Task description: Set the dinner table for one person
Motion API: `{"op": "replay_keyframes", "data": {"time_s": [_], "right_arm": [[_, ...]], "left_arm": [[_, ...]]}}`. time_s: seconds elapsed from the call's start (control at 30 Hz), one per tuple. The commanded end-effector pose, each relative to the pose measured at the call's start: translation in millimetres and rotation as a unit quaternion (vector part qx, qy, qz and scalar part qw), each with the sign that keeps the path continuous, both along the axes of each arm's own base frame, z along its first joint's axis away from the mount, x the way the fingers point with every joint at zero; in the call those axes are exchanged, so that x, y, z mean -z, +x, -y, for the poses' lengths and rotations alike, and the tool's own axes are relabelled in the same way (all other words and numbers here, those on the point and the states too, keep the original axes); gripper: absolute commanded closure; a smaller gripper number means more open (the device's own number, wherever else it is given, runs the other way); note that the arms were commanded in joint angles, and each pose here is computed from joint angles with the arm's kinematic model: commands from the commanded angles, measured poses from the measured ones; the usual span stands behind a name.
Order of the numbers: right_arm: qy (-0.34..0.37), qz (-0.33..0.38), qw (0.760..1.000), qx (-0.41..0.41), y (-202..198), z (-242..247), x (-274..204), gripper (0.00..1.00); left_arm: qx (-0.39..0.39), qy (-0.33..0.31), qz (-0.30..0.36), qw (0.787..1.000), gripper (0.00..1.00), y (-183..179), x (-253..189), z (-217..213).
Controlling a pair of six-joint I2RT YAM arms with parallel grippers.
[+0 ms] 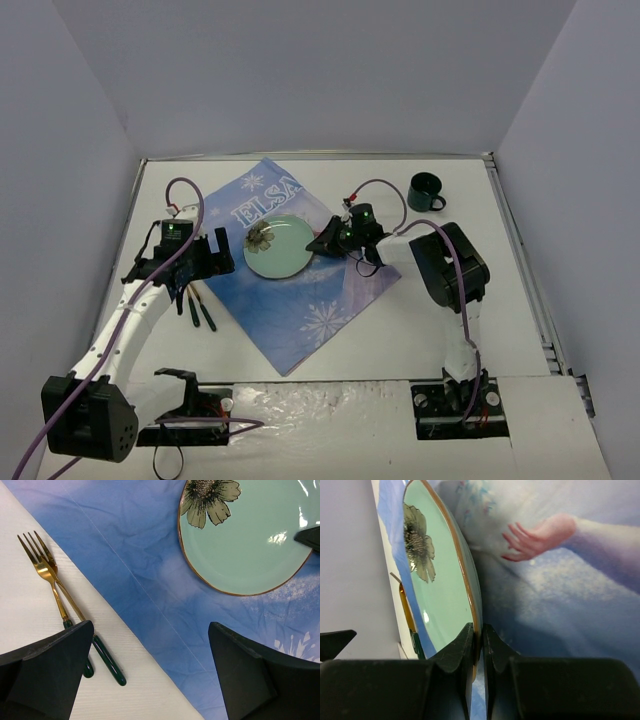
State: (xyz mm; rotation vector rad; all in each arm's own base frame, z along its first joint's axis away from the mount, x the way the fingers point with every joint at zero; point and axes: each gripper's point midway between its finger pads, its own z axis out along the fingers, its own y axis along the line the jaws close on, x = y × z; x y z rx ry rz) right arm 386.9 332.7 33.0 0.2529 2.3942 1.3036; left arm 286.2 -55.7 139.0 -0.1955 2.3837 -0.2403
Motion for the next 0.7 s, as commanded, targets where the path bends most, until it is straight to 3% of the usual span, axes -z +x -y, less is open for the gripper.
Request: {"op": "replay_keyframes", "data": {"time_s": [0.0,0.03,0.13,0.2,0.37,0.53,0.67], "right_arm": [[0.053,0.074,0.996,-0.024,10.8,-12.8,-41.4,1.0],[0.048,0.072,0.996,-0.021,11.2,-10.2,-37.0,0.99],[0.017,0.07,0.997,-0.011,13.3,5.0,-26.5,0.72],[-0.014,0.076,0.997,-0.007,16.2,18.3,-25.3,0.65],[-0.126,0.105,0.986,0.017,33.0,68.6,-45.6,0.39],[-0.242,0.163,0.955,0.056,52.4,139.8,-87.5,0.25],[-0.343,0.221,0.909,0.085,70.6,203.5,-121.8,0.2]], "left_arm": [[-0.002,0.001,0.042,0.999,0.03,15.1,-24.6,-2.2],[-0.003,0.002,0.041,0.999,0.03,14.9,-24.3,-2.5],[-0.003,0.002,0.04,0.999,0.03,14.6,-24.0,-2.8],[-0.004,0.003,0.04,0.999,0.03,14.9,-23.6,-3.1],[-0.005,0.004,0.039,0.999,0.03,15.2,-23.6,-3.5],[-0.004,0.003,0.038,0.999,0.03,15.2,-23.1,-3.0],[-0.003,0.004,0.035,0.999,0.03,15.5,-21.8,-3.0]]}}
